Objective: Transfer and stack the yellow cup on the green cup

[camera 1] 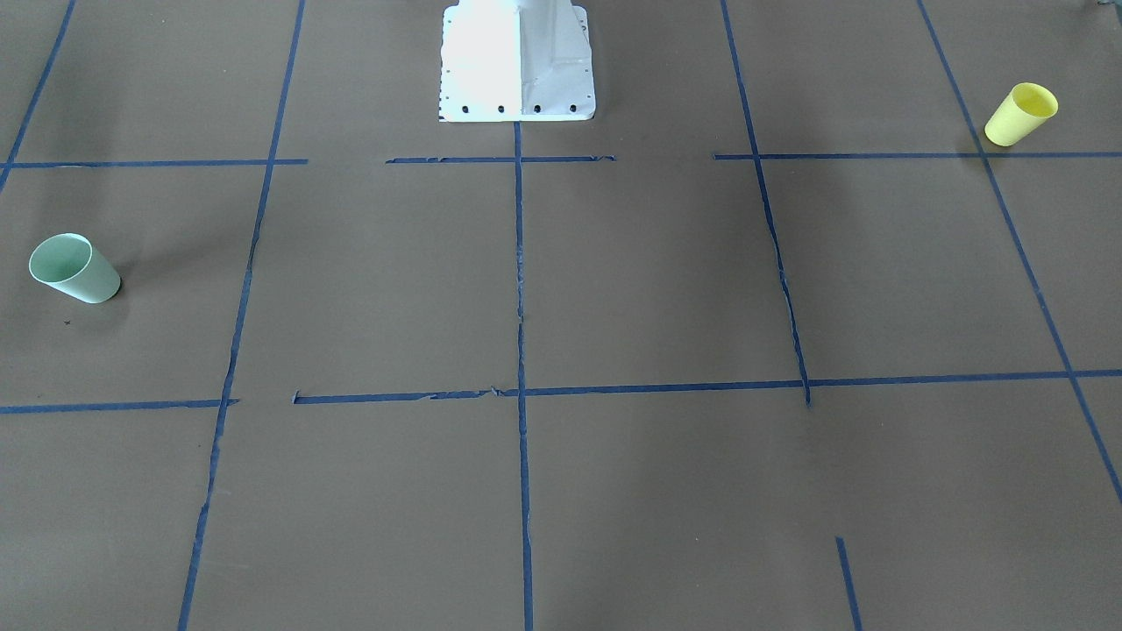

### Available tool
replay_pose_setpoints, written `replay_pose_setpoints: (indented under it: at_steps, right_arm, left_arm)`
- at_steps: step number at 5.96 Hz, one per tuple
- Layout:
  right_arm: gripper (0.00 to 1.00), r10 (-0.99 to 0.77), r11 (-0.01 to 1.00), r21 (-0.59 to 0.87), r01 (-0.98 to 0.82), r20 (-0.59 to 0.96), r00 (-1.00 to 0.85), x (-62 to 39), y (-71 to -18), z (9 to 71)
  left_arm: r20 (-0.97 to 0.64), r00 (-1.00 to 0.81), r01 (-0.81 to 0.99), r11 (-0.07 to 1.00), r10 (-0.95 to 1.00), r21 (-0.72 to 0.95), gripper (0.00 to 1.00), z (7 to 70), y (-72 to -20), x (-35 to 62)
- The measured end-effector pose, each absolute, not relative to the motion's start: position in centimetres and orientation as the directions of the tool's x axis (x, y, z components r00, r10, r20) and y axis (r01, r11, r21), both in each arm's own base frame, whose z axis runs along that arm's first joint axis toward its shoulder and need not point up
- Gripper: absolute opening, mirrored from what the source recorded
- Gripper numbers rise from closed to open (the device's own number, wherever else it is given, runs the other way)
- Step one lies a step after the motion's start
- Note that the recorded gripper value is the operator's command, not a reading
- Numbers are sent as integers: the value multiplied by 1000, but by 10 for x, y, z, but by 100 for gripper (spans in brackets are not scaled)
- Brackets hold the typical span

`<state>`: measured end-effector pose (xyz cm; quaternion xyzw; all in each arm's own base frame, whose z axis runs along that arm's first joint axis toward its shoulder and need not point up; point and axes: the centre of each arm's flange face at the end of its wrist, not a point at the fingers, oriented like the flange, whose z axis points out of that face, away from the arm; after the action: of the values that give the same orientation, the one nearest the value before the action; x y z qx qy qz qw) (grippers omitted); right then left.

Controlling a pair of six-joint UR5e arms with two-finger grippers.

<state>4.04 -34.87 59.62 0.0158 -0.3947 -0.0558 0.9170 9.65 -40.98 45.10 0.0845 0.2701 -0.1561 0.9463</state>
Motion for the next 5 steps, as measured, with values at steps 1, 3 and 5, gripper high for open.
replay_pose_setpoints:
  at_steps: [1,3,5]
  right_arm:
    - [100,-114,993,72,90,722,682,40,-348,596]
    - [100,-114,993,72,90,723,682,40,-349,596]
    - [100,-115,993,74,90,722,682,40,-349,596]
  left_arm:
    - [-472,800,446,894,-371,53,100,444,-384,136]
    - [-310,726,664,743,-614,82,100,456,-335,171]
    - [-118,562,822,538,-818,187,100,491,-284,202]
